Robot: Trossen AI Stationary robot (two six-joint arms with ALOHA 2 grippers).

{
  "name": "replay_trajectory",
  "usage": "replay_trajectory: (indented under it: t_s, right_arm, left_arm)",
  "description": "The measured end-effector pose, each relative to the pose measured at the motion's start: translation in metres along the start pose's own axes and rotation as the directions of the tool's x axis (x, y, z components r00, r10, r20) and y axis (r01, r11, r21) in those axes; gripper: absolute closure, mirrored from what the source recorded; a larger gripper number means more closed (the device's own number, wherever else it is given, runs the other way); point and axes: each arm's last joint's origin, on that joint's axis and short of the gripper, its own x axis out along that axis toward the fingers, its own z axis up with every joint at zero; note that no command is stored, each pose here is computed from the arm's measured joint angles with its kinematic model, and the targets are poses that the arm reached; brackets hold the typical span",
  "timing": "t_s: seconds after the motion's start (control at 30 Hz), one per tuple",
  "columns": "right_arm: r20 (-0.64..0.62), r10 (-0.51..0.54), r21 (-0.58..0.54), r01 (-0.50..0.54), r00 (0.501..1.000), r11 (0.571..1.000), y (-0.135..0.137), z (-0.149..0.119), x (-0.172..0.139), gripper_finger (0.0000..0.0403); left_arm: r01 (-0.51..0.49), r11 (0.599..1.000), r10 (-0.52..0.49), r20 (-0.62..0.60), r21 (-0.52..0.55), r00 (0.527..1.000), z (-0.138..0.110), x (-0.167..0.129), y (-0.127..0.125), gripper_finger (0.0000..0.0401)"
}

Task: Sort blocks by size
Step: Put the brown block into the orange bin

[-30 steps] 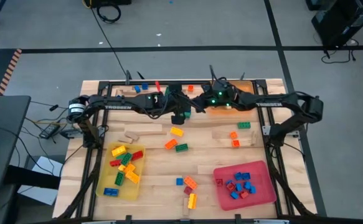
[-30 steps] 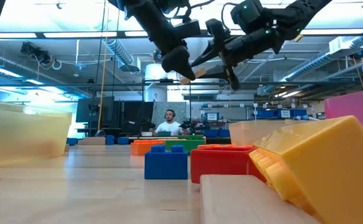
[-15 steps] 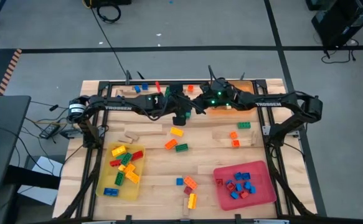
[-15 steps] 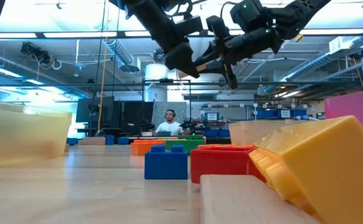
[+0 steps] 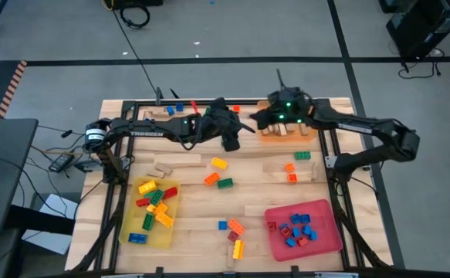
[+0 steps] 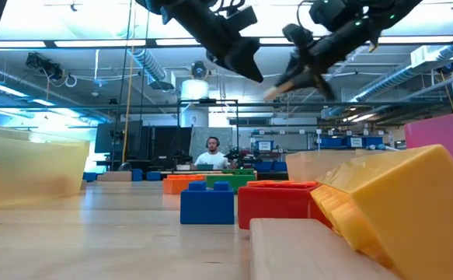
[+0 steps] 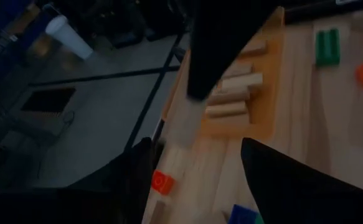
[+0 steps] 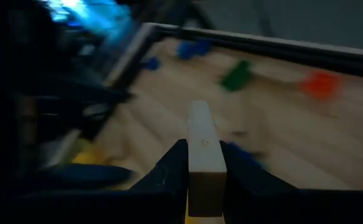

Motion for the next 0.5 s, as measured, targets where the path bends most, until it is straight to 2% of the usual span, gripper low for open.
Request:
replay_trajectory:
  t_s: [0.13, 0.3, 0.4, 0.5]
  right_arm:
    - [-0.012, -0.186, 0.035, 0.186, 0.982, 0.982, -0.016, 0.000, -0.023, 0.0336]
    - [-0.120, -0.387, 0.078, 0.397, 0.914, 0.915, -0.041, -0.006, -0.036, 0.0336]
    - [-0.208, -0.462, 0.096, 0.488, 0.862, 0.867, -0.056, -0.010, -0.036, 0.0336]
    - [-0.266, -0.490, 0.095, 0.528, 0.830, 0.844, -0.069, -0.011, -0.030, 0.0336]
  left_arm:
    - [-0.002, 1.000, 0.002, 0.008, -0.008, 1.000, 0.001, 0.000, 0.000, 0.0153]
    - [0.017, 0.996, -0.017, 0.001, -0.090, 1.000, 0.001, -0.002, -0.005, 0.0153]
    - [0.134, 0.979, -0.134, 0.011, -0.155, 0.991, -0.002, 0.000, -0.004, 0.0153]
    - [0.311, 0.922, -0.317, 0.014, -0.231, 0.948, -0.010, 0.006, 0.004, 0.0153]
